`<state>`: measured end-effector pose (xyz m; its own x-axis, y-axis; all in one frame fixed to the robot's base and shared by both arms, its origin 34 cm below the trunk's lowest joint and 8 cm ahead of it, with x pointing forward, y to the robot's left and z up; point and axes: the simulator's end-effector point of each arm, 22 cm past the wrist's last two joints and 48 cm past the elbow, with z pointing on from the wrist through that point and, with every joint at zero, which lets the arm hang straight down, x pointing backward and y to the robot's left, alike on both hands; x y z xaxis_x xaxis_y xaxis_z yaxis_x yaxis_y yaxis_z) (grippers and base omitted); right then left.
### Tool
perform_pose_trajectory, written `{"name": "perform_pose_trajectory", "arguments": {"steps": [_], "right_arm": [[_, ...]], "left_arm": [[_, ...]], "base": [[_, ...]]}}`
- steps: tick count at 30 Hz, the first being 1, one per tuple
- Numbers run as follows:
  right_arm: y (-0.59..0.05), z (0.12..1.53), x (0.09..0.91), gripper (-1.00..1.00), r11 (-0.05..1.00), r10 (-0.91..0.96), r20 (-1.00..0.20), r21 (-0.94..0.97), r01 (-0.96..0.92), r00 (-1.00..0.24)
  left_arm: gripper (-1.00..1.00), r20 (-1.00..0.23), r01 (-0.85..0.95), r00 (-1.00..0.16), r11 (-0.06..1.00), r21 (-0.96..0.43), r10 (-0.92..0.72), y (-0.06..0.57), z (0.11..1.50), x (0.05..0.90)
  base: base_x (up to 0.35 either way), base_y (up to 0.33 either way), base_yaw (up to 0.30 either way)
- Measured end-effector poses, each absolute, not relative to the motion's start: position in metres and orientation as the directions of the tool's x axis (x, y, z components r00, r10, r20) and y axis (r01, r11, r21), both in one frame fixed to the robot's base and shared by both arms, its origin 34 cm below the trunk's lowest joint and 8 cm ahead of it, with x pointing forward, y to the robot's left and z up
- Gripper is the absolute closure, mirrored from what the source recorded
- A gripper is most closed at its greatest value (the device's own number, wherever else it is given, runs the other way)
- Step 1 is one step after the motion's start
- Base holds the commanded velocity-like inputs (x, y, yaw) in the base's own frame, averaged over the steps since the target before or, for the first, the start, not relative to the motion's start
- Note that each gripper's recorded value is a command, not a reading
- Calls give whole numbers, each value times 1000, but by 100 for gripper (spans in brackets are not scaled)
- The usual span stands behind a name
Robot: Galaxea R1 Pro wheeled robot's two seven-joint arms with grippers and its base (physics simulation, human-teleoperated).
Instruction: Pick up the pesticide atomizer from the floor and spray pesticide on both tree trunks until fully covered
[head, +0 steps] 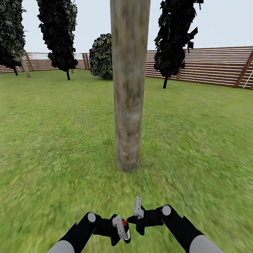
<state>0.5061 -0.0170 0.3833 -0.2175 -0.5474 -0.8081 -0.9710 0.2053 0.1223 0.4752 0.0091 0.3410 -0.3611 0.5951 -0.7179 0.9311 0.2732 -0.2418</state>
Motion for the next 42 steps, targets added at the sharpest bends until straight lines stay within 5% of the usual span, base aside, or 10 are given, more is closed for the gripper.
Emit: {"name": "perform_pose_trajectory", "arguments": {"steps": [26,40,41,42], "right_arm": [[-17,383,506,100,204,-548,-808,122,-971,-217],[-18,382,505,100,204,-550,-806,123,-971,-218],[-18,382,505,-100,204,-551,-805,124,-971,-218],[-19,381,505,-100,204,-552,-804,124,-971,-219]], "left_arm": [[100,-707,931,-364,269,-249,606,12,336,469],[100,-553,908,-414,370,-196,723,165,295,468],[100,-544,906,-418,378,-190,728,176,294,469],[100,-529,903,-424,391,-181,735,192,293,470]], "base": [[0,0,0],[0,0,0],[0,0,0],[0,0,0]]}}
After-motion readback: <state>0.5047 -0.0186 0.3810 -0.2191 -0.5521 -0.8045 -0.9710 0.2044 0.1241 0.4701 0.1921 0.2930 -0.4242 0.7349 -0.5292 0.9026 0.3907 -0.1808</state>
